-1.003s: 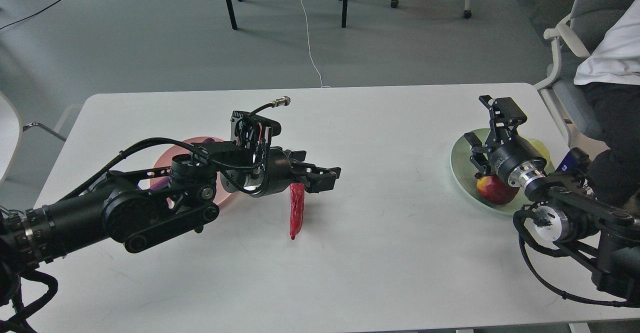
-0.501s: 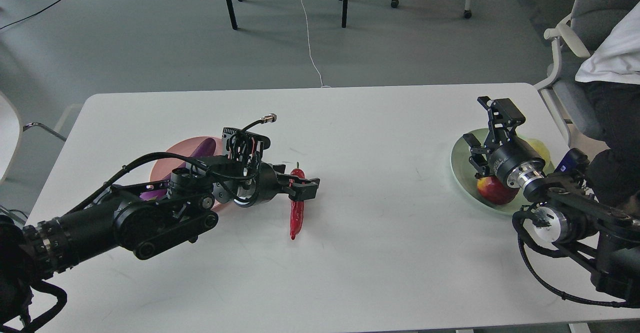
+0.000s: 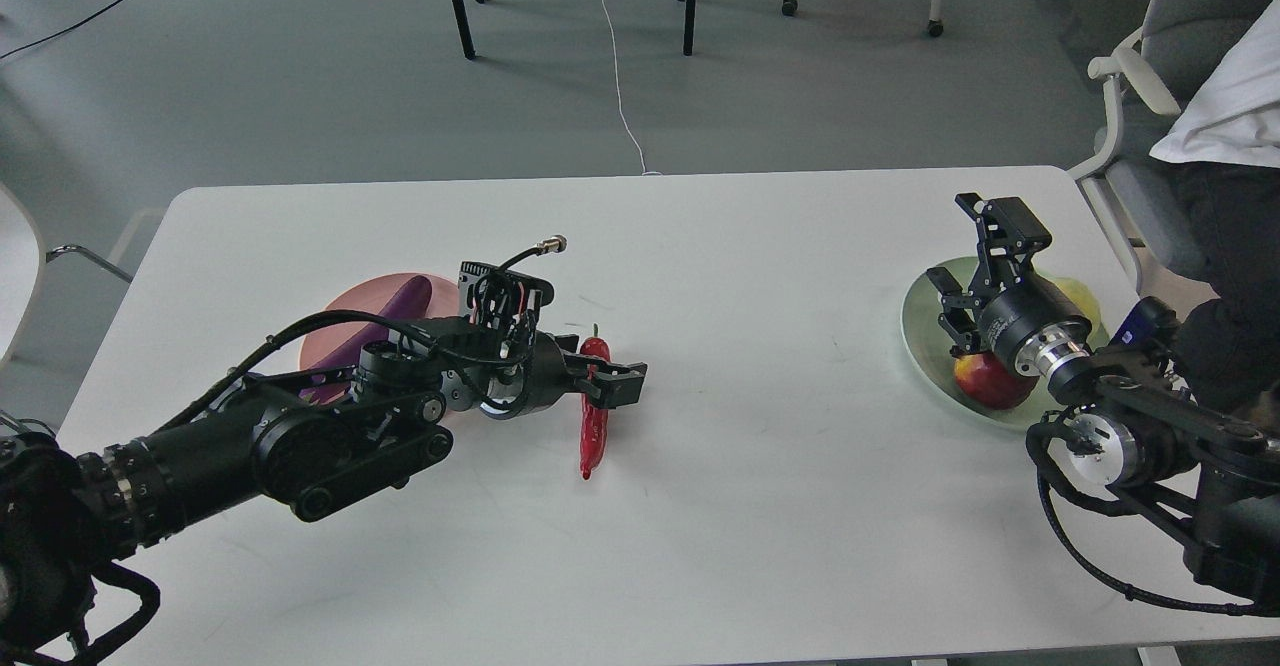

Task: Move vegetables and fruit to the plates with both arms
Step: 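Grasp the red chili with the left gripper and place it on the pink plate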

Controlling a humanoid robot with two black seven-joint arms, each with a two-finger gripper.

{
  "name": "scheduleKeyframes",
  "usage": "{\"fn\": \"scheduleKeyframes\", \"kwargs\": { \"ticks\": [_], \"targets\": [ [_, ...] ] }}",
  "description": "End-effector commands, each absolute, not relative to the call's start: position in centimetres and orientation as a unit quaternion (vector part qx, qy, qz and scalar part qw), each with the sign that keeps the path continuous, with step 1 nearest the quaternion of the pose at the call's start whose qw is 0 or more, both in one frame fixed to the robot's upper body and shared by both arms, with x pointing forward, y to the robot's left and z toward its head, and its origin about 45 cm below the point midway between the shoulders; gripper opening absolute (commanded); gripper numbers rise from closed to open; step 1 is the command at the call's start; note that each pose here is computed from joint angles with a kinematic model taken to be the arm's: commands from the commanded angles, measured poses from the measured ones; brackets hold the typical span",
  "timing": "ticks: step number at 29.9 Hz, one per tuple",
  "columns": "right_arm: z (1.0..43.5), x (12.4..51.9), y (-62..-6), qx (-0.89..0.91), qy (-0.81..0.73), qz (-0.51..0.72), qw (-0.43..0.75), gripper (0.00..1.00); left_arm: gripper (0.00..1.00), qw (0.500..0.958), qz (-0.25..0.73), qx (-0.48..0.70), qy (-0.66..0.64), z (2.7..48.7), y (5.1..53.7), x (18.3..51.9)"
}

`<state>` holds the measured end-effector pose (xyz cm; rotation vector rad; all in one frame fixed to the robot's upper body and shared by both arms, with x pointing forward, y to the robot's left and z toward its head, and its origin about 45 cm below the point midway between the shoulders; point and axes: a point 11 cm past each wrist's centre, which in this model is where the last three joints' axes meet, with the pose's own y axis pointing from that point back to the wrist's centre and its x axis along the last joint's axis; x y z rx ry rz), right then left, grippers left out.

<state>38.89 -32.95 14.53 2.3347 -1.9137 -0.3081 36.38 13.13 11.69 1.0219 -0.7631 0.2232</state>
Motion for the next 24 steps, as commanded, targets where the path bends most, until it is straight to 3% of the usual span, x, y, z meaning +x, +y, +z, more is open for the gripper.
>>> {"fn": "scheduleKeyframes", "kwargs": {
  "ticks": [1,5,7,9,10,14,19,24],
  "targets": [
    [14.6,38.9,-33.1,0.768,-0.63,-0.101,0.054,0.98,0.98,0.793,0.1,0.484,-0.355,11.1,13.5,36.2],
    [14.5,38.8,-33.0,0.768,-0.63,-0.102,0.054,0.98,0.9,0.79,0.099,0.491,-0.353,10.6,14.1,36.1],
    [14.5,38.8,-33.0,0.768,-0.63,-0.102,0.054,0.98,0.68,0.79,0.095,0.494,-0.35,10.4,14.3,36.0],
    [14.5,38.8,-33.1,0.767,-0.631,-0.101,0.055,0.98,0.35,0.79,0.091,0.495,-0.349,10.4,14.2,35.9],
    [14.5,38.8,-33.1,0.768,-0.631,-0.101,0.055,0.98,0.26,0.79,0.09,0.496,-0.349,10.4,14.1,35.9],
    [14.3,38.6,-33.1,0.767,-0.631,-0.103,0.056,0.98,0.12,0.787,0.089,0.495,-0.357,10.7,13.7,36.1],
    [14.2,38.6,-33.2,0.766,-0.632,-0.104,0.057,0.98,0.1,0.79,0.093,0.481,-0.369,12.1,13.0,36.6],
    [14.2,38.6,-32.9,0.768,-0.63,-0.105,0.055,0.98,0.1,0.778,0.092,0.459,-0.418,16.8,12.0,38.5]
  ]
}}
